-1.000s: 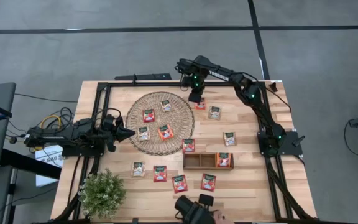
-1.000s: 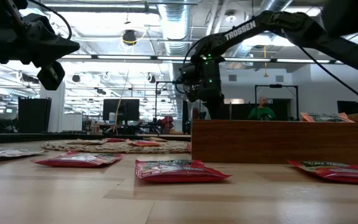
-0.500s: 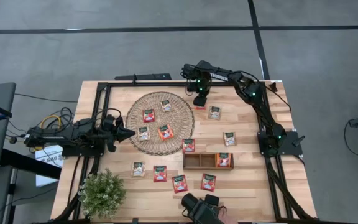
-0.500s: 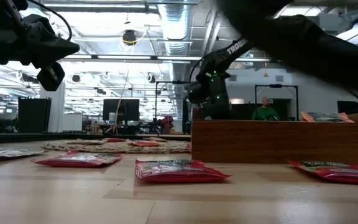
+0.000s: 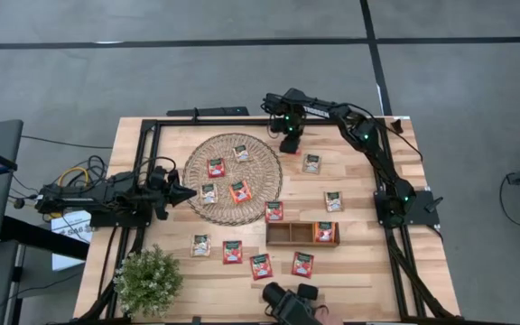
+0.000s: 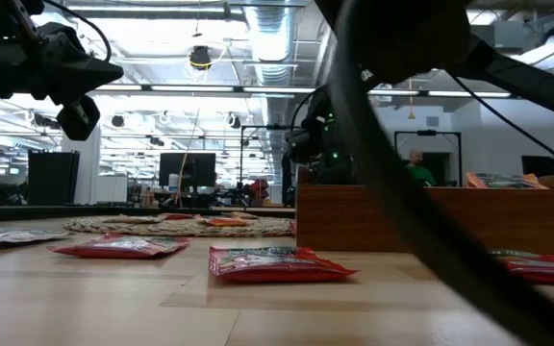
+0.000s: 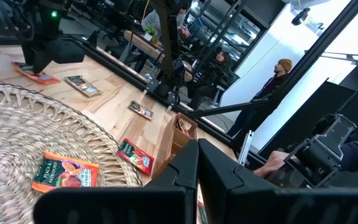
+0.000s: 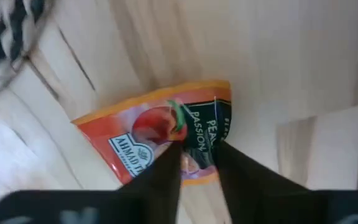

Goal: Pick & Place Tea
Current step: Put the orange tea bag into the right section of the wooden organizer

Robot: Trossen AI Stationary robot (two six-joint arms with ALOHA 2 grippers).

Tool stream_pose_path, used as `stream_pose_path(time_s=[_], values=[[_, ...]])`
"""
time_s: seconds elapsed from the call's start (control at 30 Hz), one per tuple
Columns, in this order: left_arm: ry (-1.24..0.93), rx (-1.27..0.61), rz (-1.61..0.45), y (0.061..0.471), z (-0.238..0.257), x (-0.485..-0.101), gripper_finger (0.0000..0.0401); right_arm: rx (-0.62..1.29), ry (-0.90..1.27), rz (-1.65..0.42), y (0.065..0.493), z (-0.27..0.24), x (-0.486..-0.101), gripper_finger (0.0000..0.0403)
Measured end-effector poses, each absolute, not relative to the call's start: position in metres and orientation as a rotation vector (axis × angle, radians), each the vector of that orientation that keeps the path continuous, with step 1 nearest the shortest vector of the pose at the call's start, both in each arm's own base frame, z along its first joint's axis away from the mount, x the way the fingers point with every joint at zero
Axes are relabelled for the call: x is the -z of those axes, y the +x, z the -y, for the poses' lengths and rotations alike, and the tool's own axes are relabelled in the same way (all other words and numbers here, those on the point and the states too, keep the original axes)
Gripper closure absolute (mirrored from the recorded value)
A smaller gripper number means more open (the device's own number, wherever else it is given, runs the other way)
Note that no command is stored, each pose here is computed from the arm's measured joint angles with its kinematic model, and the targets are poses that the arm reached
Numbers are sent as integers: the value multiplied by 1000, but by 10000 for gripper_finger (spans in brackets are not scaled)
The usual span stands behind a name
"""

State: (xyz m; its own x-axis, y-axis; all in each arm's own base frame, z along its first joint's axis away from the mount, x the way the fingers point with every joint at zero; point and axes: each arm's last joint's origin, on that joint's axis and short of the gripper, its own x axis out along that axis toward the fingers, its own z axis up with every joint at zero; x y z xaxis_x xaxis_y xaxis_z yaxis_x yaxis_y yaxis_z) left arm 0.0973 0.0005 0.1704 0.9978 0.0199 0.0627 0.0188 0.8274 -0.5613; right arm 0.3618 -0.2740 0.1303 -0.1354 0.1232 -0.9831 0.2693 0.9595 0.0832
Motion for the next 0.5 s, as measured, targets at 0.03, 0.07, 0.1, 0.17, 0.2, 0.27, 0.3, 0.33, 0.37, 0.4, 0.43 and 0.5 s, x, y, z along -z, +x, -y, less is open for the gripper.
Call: stream_pose_path(time_s=[0.03, 0.07, 0.1, 0.17, 0.2, 0.27, 0.3, 0.33, 0.37, 0.4, 0.43, 0.5], values=[[-596, -1, 67, 97, -1, -170, 401, 126, 299, -1717, 362, 273, -130, 341], [-596, -1, 67, 97, -1, -170, 401, 122, 300, -1723, 362, 273, -131, 357], [-596, -1, 66, 97, -1, -170, 401, 122, 302, -1725, 362, 273, -133, 372], [-596, -1, 67, 97, -1, -170, 401, 120, 302, -1725, 364, 273, -136, 393], [-596, -1, 67, 97, -1, -170, 401, 121, 298, -1724, 365, 273, -137, 397], [-596, -1, 67, 97, -1, -170, 401, 145, 277, -1719, 368, 274, -143, 393], [-596, -1, 67, 97, -1, -170, 401, 163, 267, -1725, 369, 274, -147, 392], [-596, -1, 67, 97, -1, -170, 401, 176, 247, -1730, 370, 273, -151, 391], [-596, -1, 67, 97, -1, -170, 401, 187, 228, -1734, 371, 272, -156, 394], [-596, -1, 67, 97, -1, -170, 401, 196, 218, -1739, 372, 271, -160, 397], [-596, -1, 67, 97, -1, -170, 401, 208, 211, -1747, 372, 269, -165, 399], [-596, -1, 66, 97, -1, -170, 401, 234, 190, -1737, 375, 263, -176, 399]])
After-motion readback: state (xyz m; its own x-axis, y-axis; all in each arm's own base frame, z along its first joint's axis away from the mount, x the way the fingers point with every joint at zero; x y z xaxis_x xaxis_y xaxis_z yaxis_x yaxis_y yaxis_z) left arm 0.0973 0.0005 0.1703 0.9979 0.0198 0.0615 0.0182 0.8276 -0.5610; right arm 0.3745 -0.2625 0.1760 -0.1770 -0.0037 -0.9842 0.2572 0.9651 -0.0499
